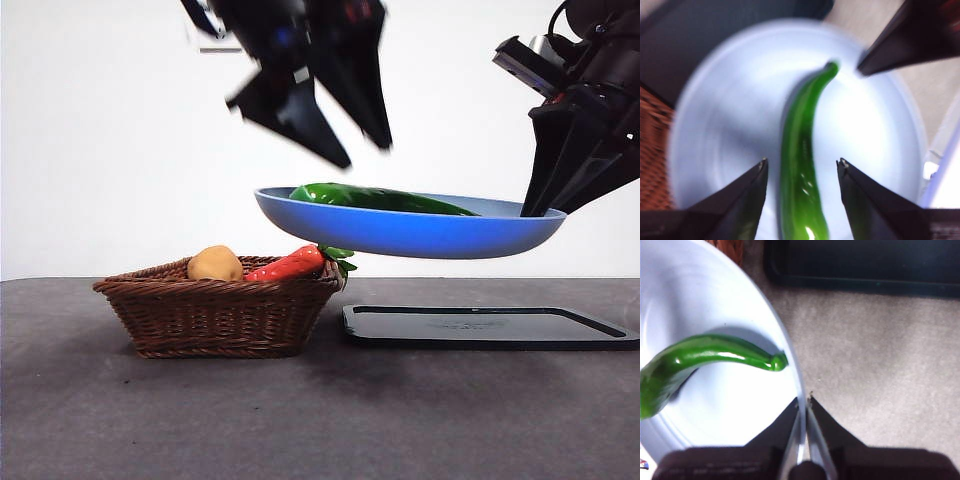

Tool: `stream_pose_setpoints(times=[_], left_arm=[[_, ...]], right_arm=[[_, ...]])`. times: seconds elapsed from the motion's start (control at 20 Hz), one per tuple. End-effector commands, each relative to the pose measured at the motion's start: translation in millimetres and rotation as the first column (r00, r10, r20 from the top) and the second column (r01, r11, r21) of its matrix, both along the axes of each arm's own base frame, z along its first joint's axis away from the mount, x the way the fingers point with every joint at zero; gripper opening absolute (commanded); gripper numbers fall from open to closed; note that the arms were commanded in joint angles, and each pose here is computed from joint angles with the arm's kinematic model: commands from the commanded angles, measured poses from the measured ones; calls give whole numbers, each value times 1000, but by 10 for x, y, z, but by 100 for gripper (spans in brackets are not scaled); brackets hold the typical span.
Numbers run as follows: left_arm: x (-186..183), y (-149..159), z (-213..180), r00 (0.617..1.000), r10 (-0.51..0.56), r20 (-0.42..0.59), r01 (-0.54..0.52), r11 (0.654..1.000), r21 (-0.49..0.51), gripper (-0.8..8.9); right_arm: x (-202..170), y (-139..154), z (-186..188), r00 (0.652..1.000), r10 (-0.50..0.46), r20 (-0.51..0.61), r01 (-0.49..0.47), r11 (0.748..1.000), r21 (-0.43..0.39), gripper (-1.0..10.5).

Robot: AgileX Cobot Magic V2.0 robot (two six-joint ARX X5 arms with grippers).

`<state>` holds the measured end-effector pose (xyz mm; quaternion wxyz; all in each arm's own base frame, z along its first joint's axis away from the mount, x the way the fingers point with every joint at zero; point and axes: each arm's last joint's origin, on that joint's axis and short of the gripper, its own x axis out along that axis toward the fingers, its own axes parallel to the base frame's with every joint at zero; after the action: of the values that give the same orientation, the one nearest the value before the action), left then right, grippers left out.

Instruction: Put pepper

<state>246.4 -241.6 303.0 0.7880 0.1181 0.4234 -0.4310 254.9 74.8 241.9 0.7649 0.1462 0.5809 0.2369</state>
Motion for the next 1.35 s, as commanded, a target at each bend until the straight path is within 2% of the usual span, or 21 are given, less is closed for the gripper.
stream_pose_setpoints(times=[0.05,0.2,0.35,0.55,0.65,0.8,1.0,1.35], left_arm=[[-101,48,196,1000,-3,30,4,999,-35,249],[-268,231,492,995,5,96,4,996,-93,249],[-431,451,765,986,28,164,-3,988,-154,247],[-632,690,1022,970,59,234,-6,976,-218,247],[-707,756,1097,964,64,257,0,971,-240,247],[-776,820,1156,959,71,273,1,967,-254,247],[-787,829,1147,963,71,261,-5,969,-247,247],[-782,832,1146,961,88,263,-23,970,-243,247]], right_arm=[[48,6,45,1000,-4,18,4,1000,14,3],[86,-74,52,999,-37,35,36,999,18,3],[168,-268,80,990,-126,70,124,992,33,3],[349,-573,75,951,-286,119,279,958,72,3],[500,-697,-2,933,-346,99,339,937,80,3],[751,-785,-208,925,-375,55,371,926,67,3],[1006,-799,-494,925,-380,-1,380,924,49,3],[1103,-820,-732,919,-394,-14,394,919,-11,3]])
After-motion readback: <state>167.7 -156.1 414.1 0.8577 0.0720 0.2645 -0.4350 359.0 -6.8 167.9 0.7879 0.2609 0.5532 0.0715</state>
